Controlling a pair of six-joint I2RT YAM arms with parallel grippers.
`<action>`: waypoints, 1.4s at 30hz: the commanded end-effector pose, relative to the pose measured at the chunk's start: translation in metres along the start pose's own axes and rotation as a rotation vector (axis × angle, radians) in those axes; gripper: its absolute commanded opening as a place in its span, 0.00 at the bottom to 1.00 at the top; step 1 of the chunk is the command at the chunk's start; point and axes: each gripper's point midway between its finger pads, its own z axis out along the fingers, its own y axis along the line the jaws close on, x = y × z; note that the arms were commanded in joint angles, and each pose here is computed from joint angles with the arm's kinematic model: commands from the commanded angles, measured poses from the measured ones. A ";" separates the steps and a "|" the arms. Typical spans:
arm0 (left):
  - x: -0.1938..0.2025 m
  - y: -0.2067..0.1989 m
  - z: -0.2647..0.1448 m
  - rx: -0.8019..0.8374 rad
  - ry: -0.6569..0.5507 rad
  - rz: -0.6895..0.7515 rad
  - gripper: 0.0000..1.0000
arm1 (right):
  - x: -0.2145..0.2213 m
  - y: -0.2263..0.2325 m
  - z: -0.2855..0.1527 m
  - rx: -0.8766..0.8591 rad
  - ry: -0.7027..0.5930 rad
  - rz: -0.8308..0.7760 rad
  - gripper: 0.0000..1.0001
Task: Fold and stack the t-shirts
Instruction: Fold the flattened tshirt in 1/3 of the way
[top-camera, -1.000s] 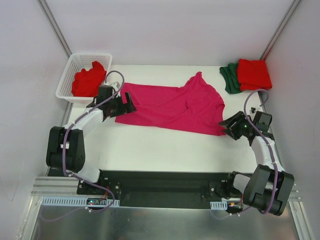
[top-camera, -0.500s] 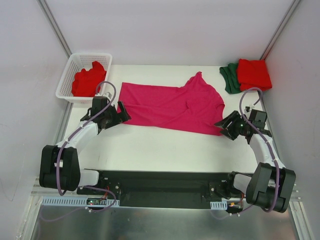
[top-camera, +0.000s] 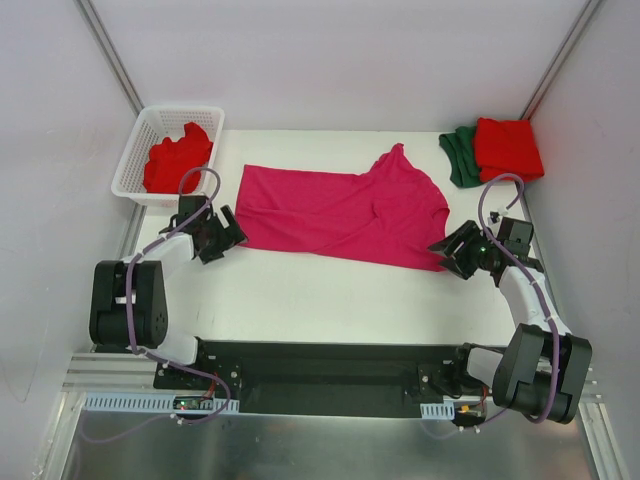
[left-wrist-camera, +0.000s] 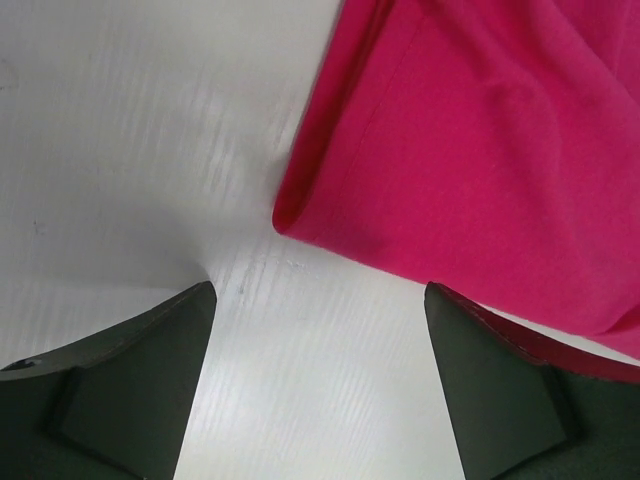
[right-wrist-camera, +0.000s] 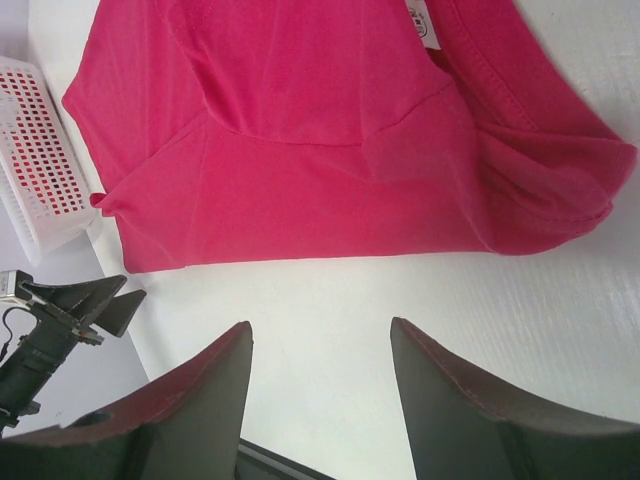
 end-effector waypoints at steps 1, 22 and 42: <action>-0.013 -0.002 0.009 0.006 -0.023 -0.014 0.85 | -0.011 0.017 -0.007 -0.033 -0.030 -0.035 0.60; -0.013 -0.007 0.030 0.045 0.004 -0.040 0.37 | -0.003 0.002 -0.009 0.029 -0.033 -0.036 0.60; -0.018 -0.012 0.030 0.062 -0.011 -0.037 0.12 | 0.005 -0.064 -0.028 0.394 -0.110 0.071 0.62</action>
